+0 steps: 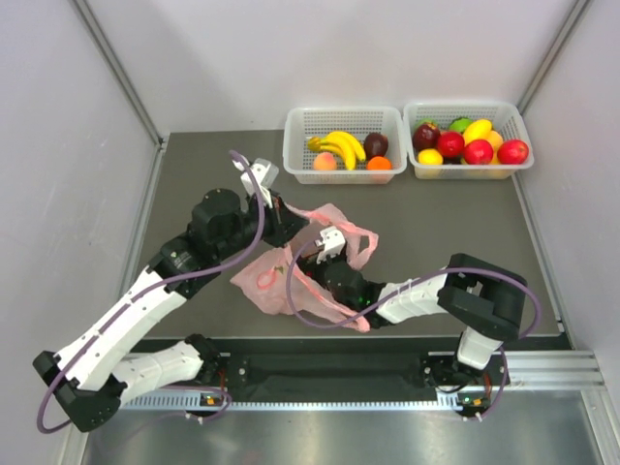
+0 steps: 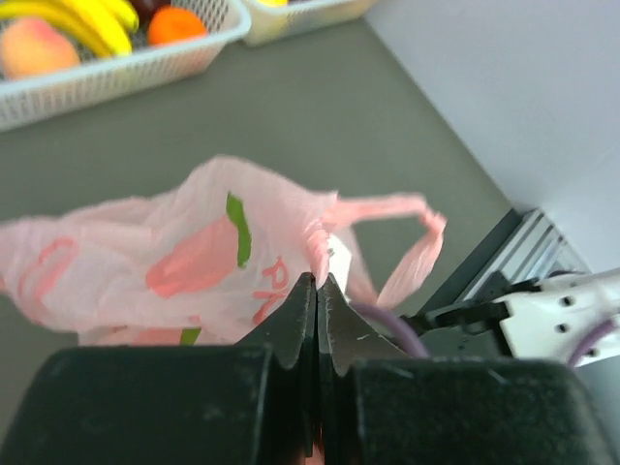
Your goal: Untie the knot of the plastic bag and take out the fruit
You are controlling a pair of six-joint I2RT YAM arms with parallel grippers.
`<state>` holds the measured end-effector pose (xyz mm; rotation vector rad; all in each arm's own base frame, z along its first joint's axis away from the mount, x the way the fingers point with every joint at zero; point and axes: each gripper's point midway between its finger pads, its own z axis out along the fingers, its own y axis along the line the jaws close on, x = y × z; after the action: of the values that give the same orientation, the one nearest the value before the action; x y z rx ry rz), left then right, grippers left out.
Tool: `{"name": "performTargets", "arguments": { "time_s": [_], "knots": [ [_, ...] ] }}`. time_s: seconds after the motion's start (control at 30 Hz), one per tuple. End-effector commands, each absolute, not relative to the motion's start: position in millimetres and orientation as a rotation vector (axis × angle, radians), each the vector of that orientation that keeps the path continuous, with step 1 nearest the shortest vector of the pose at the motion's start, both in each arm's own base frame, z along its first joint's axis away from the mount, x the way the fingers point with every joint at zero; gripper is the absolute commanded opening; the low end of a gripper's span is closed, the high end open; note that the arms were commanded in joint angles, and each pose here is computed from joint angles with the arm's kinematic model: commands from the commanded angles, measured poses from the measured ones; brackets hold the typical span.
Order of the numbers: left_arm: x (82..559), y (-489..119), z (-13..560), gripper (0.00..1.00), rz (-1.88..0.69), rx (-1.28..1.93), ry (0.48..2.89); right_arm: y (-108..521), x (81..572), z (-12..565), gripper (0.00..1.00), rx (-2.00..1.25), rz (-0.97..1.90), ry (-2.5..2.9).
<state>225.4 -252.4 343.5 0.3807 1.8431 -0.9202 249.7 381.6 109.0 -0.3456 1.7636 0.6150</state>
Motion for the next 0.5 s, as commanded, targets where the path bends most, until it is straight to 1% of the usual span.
{"name": "performTargets", "arguments": {
  "time_s": [0.0,0.03,0.13,0.23,0.33,0.47],
  "knots": [
    [224,-250,319,0.00,-0.911,0.378,1.868,374,259,120,0.98,-0.270,0.533,1.758],
    [224,-248,303,0.00,-0.895,0.368,1.898,373,263,113,0.99,-0.275,0.485,1.785],
    [221,-243,287,0.00,-0.883,0.354,1.919,373,265,105,0.99,-0.277,0.457,1.809],
    [220,-234,258,0.00,-0.829,0.331,1.971,370,264,92,0.98,-0.275,0.431,1.853],
    [219,-228,245,0.00,-0.811,0.298,1.992,367,264,79,0.97,-0.281,0.400,1.886],
    [216,-220,209,0.00,-0.777,0.259,2.058,364,267,63,0.97,-0.293,0.344,1.929]
  ]
}}
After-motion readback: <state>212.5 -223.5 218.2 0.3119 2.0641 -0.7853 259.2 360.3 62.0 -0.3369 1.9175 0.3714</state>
